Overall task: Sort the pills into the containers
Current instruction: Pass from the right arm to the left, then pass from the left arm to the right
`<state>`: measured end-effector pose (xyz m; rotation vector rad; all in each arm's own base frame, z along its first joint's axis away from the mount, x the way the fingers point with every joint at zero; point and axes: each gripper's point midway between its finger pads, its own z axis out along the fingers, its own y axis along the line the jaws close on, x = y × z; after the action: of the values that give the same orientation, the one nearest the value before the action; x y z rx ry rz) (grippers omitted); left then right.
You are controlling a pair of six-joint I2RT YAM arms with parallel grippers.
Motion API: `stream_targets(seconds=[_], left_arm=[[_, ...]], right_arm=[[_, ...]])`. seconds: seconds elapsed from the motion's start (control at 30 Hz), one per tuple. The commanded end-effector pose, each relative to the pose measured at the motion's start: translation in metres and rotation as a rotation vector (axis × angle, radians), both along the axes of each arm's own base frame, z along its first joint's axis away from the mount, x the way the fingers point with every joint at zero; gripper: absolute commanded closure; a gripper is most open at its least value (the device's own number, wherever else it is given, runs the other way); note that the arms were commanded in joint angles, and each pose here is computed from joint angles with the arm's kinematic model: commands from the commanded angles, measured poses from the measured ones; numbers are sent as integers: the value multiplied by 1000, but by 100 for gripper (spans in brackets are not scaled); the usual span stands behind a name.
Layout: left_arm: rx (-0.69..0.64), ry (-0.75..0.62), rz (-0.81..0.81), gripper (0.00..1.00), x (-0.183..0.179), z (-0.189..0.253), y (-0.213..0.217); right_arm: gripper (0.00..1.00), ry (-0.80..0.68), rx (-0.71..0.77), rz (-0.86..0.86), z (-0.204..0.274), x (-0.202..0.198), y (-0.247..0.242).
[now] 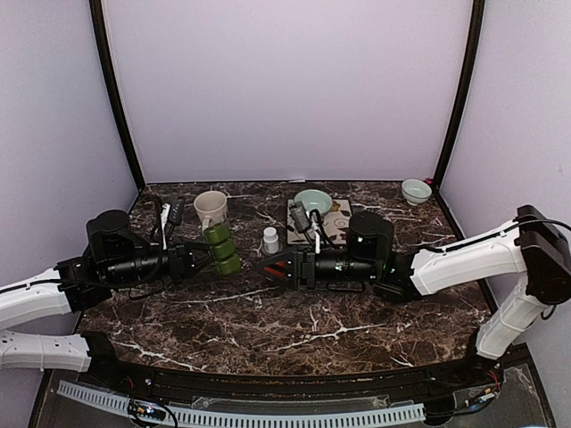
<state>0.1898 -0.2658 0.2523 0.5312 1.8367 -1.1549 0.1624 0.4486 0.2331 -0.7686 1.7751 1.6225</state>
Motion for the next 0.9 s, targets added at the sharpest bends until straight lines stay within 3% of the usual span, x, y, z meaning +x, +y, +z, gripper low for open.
stream_targets(seconds=[0.0, 0.23, 0.57, 0.87], left_arm=[[153, 87, 67, 100, 14, -31, 4], [437, 146, 180, 100, 35, -68, 0], [864, 101, 282, 100, 38, -95, -9], [839, 118, 228, 100, 22, -100, -9]], right_arm=[[33, -85, -14, -99, 10, 15, -16], [32, -135, -135, -205, -8, 30, -29], [32, -153, -275, -281, -34, 42, -26], [32, -136, -348, -340, -50, 46, -26]])
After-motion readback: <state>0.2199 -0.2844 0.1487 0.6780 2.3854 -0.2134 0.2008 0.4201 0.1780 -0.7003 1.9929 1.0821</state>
